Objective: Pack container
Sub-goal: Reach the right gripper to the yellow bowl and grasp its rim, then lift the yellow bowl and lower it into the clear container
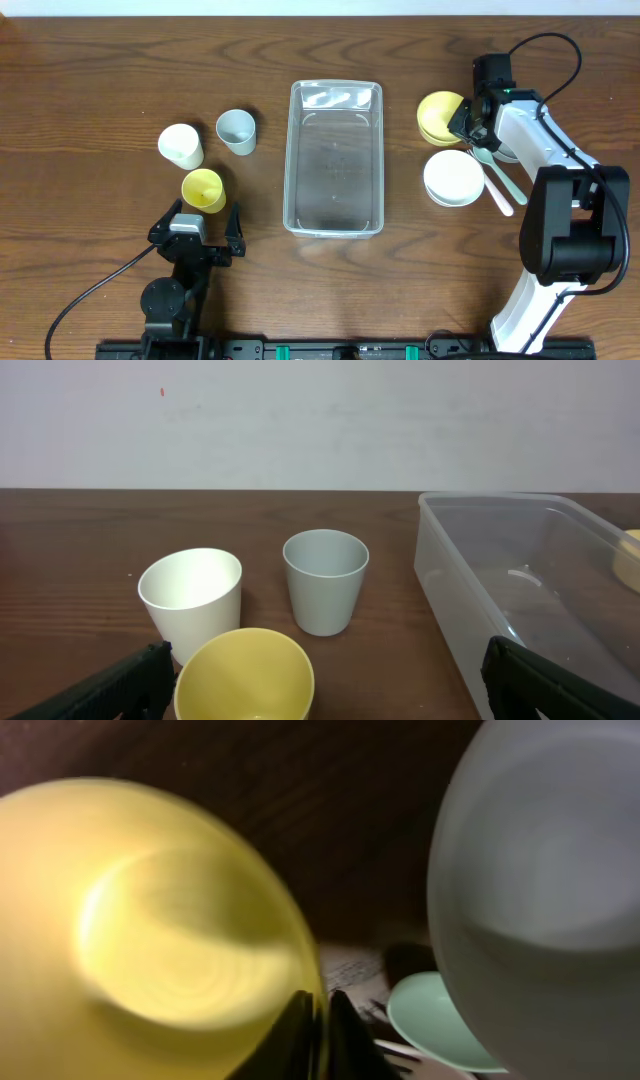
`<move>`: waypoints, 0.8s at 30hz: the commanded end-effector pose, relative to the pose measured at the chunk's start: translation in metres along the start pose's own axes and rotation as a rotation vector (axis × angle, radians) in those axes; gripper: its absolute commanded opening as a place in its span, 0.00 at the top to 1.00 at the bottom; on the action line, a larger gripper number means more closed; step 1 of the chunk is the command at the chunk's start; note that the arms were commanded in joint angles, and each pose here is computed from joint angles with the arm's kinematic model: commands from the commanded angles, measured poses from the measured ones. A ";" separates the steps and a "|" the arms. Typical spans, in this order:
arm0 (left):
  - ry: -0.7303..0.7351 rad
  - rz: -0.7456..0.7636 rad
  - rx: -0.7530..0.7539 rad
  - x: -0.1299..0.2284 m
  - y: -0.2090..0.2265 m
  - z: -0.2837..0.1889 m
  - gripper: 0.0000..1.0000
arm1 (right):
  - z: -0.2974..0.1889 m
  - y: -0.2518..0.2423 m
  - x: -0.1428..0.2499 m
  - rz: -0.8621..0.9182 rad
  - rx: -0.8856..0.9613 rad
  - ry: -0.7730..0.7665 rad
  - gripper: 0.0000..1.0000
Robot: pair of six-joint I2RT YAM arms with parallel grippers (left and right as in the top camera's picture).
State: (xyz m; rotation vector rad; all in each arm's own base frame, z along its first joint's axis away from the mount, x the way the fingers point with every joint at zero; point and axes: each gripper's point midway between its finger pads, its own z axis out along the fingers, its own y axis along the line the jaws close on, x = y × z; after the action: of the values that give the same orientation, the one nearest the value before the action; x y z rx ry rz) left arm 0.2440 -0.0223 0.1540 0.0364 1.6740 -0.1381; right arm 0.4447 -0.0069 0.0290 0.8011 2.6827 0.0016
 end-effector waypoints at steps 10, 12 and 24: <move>0.050 0.009 0.011 0.016 -0.001 0.001 0.02 | 0.000 -0.005 0.002 -0.059 0.011 0.005 0.99; 0.051 0.009 0.011 0.017 -0.001 0.001 0.02 | 0.000 -0.005 0.002 -0.084 0.010 0.004 0.99; 0.051 0.009 0.011 0.017 -0.001 0.001 0.02 | -0.040 0.021 -0.006 -0.211 -0.144 -0.022 0.99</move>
State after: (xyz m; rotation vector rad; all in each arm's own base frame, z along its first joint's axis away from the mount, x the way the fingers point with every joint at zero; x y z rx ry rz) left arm 0.2440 -0.0223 0.1540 0.0368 1.6739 -0.1378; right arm 0.4445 0.0051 0.0439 0.5604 2.7330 0.0653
